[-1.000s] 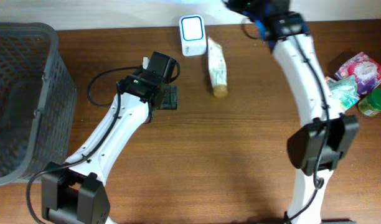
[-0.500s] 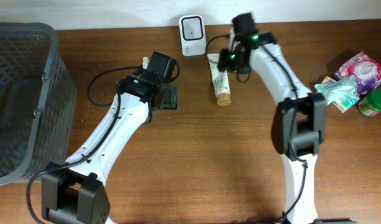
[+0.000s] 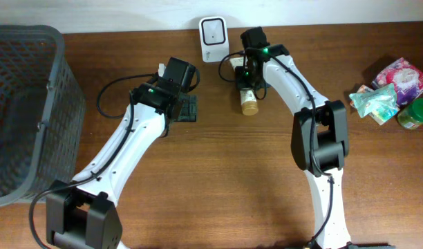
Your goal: Scan the item barcode
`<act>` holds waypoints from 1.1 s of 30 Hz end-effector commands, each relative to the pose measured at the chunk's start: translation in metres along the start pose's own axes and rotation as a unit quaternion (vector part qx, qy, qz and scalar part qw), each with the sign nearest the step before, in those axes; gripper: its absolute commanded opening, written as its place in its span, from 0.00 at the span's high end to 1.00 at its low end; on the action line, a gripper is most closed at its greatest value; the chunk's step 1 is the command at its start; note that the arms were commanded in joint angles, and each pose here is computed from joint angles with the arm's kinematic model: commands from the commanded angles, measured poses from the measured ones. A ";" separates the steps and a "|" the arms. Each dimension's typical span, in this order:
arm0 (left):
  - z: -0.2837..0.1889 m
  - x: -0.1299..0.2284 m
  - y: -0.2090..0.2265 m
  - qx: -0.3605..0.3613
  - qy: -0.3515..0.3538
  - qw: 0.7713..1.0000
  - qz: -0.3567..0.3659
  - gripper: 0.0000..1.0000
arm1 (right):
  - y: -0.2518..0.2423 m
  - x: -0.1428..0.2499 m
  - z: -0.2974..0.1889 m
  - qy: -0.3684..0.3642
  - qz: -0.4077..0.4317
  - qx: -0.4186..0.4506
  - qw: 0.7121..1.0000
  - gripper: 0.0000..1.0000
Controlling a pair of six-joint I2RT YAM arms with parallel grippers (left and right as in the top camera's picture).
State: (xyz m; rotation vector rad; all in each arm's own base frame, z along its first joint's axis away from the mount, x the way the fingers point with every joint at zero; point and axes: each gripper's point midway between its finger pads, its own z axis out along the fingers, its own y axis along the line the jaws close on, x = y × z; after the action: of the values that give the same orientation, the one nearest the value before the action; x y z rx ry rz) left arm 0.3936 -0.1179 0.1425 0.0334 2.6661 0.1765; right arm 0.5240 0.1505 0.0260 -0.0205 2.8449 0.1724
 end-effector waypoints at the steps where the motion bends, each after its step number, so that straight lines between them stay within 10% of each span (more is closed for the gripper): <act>1: 0.000 0.001 -0.003 0.003 0.001 1.000 0.006 0.01 | -0.067 -0.023 -0.033 -0.026 0.043 0.083 0.995 0.96; 8: 0.000 0.001 -0.003 0.003 0.001 1.000 0.006 0.01 | -0.247 -0.002 -0.090 -0.007 0.162 0.255 0.953 0.96; 14: 0.000 0.001 -0.003 0.003 0.001 1.000 0.006 0.01 | -0.298 0.009 -0.103 -0.004 0.202 0.264 0.943 0.01; 25: 0.000 0.001 -0.003 0.003 0.001 1.000 0.006 0.01 | -0.199 0.032 -0.374 -0.220 0.209 0.120 0.945 0.01; 33: 0.000 0.001 -0.003 0.003 0.001 1.000 0.006 0.01 | -0.113 0.131 -0.403 -0.194 0.122 0.047 0.972 0.01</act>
State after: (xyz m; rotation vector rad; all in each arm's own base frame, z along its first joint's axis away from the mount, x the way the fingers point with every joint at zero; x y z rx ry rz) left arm 0.3934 -0.1178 0.1425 0.0335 2.6668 0.1770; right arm 0.3053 -0.0363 0.3740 0.4500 2.4048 0.0310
